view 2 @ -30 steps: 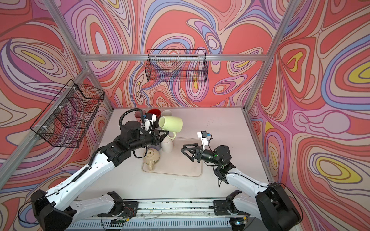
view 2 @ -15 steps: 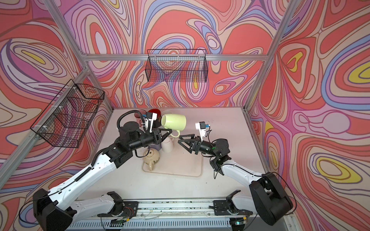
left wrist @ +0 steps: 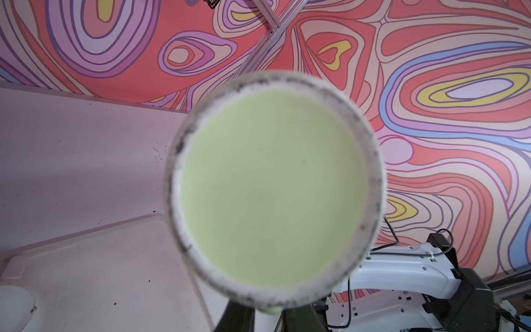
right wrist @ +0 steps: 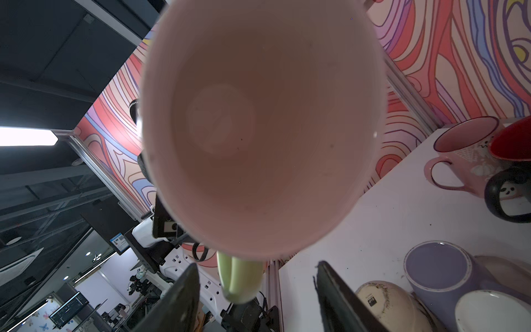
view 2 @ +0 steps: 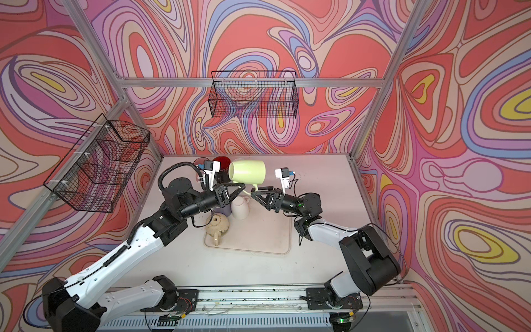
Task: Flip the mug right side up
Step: 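Turn the light green mug sideways with the left gripper while the right approaches its rim, then close the right gripper on the light green mug's rim beside the left gripper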
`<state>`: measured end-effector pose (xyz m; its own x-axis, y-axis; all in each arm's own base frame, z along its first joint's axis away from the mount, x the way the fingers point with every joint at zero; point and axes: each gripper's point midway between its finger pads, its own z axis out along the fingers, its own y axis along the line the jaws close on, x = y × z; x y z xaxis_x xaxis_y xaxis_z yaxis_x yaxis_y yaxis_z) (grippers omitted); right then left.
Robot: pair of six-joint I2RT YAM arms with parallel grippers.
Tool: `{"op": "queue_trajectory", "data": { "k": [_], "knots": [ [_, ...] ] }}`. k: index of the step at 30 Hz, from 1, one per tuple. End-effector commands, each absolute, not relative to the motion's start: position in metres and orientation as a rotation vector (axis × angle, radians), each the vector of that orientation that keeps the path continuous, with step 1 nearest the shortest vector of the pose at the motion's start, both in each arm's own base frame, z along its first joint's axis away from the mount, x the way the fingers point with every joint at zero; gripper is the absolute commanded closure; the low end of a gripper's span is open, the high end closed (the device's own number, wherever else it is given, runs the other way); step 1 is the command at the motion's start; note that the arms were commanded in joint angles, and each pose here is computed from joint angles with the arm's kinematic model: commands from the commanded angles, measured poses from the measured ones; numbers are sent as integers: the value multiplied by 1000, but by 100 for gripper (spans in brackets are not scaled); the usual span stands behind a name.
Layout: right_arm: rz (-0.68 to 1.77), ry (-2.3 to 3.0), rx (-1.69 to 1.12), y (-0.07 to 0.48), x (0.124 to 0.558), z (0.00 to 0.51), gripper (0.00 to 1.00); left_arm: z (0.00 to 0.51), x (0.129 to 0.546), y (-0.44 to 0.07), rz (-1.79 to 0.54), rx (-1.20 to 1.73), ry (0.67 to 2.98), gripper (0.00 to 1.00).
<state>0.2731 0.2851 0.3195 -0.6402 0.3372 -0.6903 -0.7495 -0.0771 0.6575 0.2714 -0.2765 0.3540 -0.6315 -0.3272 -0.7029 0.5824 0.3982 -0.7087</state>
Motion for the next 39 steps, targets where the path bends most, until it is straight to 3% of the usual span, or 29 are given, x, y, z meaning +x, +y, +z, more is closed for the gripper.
{"op": "queue_trajectory", "data": {
  "k": [1, 11, 19, 27, 32, 36, 39],
  "knots": [
    [1843, 1348, -500, 282, 270, 339, 38, 394, 264, -274, -1420, 259, 1633, 100],
    [1844, 1358, -490, 283, 276, 341, 52, 376, 267, -278, -1449, 241, 1646, 100],
    [1850, 1371, -440, 284, 285, 338, 58, 357, 270, -281, -1468, 225, 1668, 100],
    [1852, 1420, -390, 287, 296, 327, 79, 336, 272, -281, -1461, 209, 1698, 100],
    [1854, 1435, -371, 287, 298, 323, 100, 322, 273, -283, -1482, 192, 1718, 100],
    [1845, 1465, -347, 286, 299, 317, 100, 309, 270, -283, -1495, 187, 1745, 100],
    [1827, 1492, -336, 286, 299, 309, 100, 300, 267, -280, -1471, 191, 1768, 89]
  ]
}}
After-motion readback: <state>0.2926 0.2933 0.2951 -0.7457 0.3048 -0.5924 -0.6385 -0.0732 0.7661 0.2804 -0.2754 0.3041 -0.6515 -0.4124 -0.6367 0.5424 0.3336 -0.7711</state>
